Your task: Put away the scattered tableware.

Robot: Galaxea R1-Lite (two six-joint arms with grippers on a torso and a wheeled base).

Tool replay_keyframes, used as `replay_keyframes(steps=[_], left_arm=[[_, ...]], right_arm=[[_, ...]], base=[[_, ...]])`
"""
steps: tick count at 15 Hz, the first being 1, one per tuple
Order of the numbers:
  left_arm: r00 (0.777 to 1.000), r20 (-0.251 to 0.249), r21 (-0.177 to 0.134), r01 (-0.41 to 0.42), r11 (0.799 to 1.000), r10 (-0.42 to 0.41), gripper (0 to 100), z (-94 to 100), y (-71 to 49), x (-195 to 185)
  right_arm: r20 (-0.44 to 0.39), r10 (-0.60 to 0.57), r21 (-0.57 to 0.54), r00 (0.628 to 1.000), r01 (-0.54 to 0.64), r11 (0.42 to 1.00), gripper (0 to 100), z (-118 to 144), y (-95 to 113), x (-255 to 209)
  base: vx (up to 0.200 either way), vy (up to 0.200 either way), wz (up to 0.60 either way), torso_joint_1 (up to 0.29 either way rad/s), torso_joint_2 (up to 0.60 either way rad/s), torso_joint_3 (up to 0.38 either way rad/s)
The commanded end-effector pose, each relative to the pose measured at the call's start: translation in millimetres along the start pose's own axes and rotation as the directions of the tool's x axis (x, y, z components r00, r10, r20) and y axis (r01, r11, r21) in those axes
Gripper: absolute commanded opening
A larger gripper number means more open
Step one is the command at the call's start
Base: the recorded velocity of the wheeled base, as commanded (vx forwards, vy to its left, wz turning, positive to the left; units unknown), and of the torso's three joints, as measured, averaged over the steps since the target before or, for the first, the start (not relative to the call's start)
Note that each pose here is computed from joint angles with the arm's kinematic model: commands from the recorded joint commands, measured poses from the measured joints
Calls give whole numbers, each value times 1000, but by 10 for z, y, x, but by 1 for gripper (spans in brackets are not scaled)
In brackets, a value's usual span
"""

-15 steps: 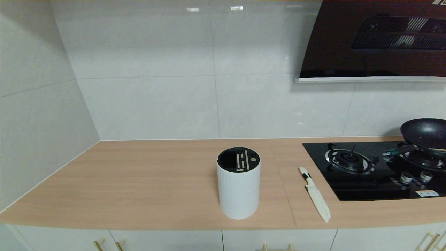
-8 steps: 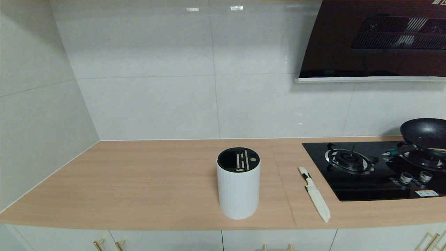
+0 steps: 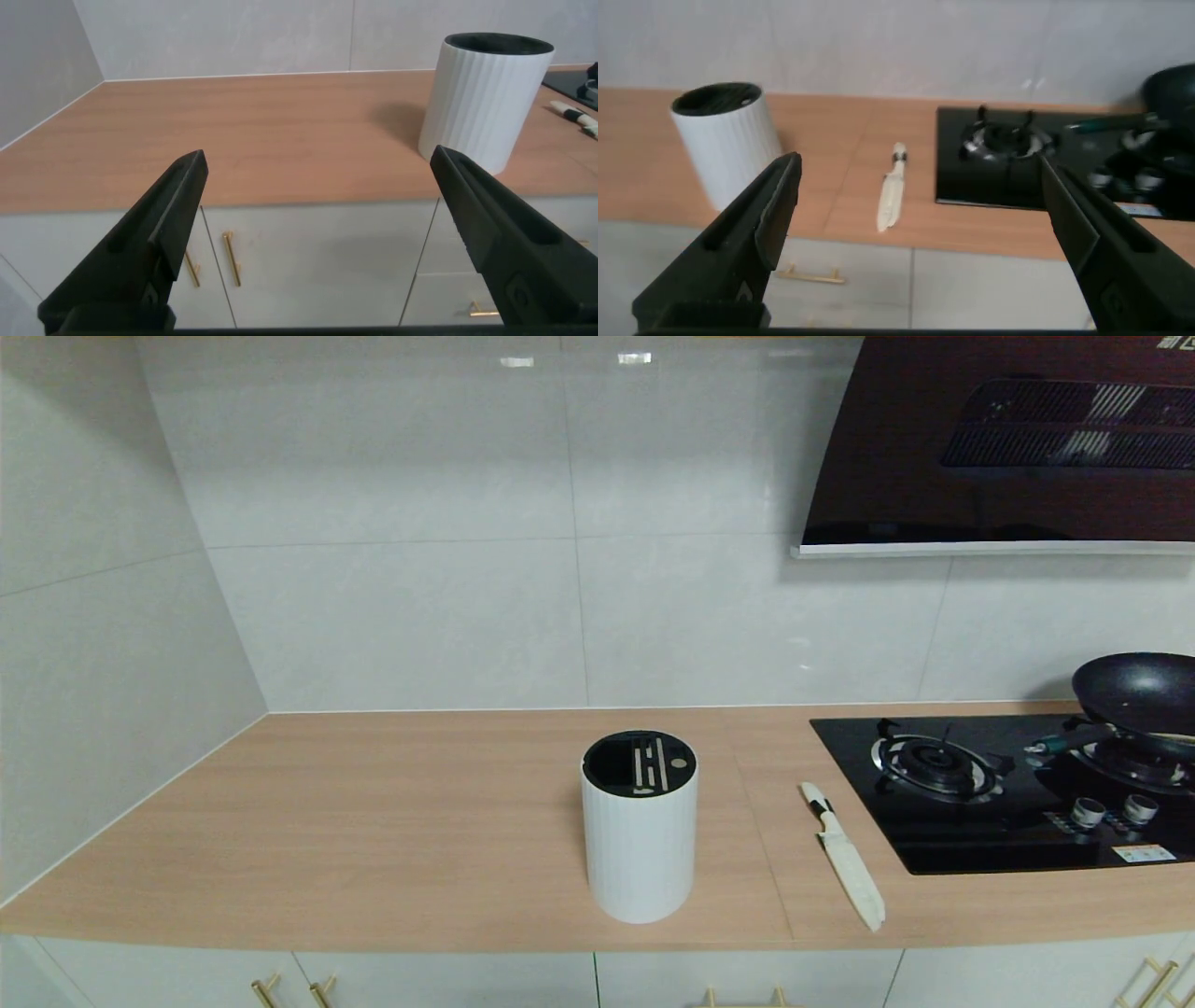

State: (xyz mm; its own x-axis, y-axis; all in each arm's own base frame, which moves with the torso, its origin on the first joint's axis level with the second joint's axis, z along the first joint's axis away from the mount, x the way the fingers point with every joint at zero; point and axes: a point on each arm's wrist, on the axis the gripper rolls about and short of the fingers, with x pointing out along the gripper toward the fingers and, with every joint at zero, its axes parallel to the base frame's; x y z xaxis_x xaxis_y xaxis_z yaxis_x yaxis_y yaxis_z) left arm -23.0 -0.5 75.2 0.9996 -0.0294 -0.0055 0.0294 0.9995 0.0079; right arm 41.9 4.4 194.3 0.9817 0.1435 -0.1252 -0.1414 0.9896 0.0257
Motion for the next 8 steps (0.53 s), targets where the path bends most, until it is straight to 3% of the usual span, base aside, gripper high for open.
replay_keyframes(steps=[1,8], left_arm=[[1000,-1,1,0,1000,0,100,0,0,0],[1000,-1,1,0,1000,0,100,0,0,0]], right_arm=[[-237,80,38,968,-73,997,100,287,23,1154],[-430,126,46,894,-118,992,100,46,163,2312]], base=[[0,0,0,0,0,0],[0,0,0,0,0,0]])
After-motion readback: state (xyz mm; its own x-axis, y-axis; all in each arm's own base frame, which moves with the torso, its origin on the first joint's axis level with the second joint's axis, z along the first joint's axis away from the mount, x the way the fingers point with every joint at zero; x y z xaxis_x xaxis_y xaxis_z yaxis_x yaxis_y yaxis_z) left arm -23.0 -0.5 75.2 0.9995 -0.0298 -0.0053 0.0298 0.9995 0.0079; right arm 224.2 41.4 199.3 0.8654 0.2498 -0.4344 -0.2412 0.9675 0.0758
